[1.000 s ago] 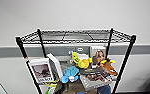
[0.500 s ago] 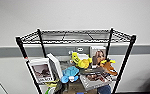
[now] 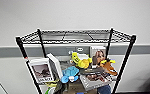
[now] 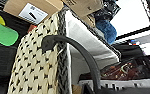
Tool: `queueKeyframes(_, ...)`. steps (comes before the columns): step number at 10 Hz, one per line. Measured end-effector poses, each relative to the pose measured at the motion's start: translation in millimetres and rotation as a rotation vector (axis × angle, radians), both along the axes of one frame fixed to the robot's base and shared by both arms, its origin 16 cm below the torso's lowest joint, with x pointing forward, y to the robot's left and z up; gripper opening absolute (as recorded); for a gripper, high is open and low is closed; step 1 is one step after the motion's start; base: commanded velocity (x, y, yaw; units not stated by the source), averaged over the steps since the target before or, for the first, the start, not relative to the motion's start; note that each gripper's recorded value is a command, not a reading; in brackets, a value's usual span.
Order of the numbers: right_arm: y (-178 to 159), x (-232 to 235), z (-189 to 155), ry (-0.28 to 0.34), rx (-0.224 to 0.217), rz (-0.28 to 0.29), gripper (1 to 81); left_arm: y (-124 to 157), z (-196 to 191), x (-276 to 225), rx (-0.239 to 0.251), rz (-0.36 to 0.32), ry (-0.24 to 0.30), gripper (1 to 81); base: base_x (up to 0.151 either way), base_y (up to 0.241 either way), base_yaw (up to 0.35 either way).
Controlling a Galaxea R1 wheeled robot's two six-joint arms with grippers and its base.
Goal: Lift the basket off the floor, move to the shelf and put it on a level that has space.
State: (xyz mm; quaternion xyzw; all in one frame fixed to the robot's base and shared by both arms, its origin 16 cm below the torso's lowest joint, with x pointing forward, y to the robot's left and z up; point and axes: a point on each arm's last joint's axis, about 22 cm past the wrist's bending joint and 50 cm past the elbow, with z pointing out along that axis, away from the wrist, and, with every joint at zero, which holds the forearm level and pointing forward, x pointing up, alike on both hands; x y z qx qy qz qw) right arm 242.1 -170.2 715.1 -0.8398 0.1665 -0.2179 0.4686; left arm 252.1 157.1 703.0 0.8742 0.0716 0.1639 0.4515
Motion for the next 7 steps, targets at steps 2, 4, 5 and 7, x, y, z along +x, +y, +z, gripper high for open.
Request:
queueKeyframes(2,1,6,26,-0.026,0.03,0.005,1.0,3,21,-1,-0.021,-0.008,-0.015,1.0,0.0,0.0,0.0)
queueKeyframes(4,3,11,44,-0.047,0.05,0.011,1.0,4,43,7,-0.042,-0.009,-0.047,1.0,0.0,0.0,0.0)
queueKeyframes(5,1,14,51,-0.056,0.053,0.012,1.0,3,54,10,-0.053,-0.014,-0.06,1.0,0.0,0.0,0.0)
queueKeyframes(7,-1,20,70,-0.079,0.066,0.018,1.0,-1,79,13,-0.08,-0.029,-0.086,1.0,0.0,0.0,0.0)
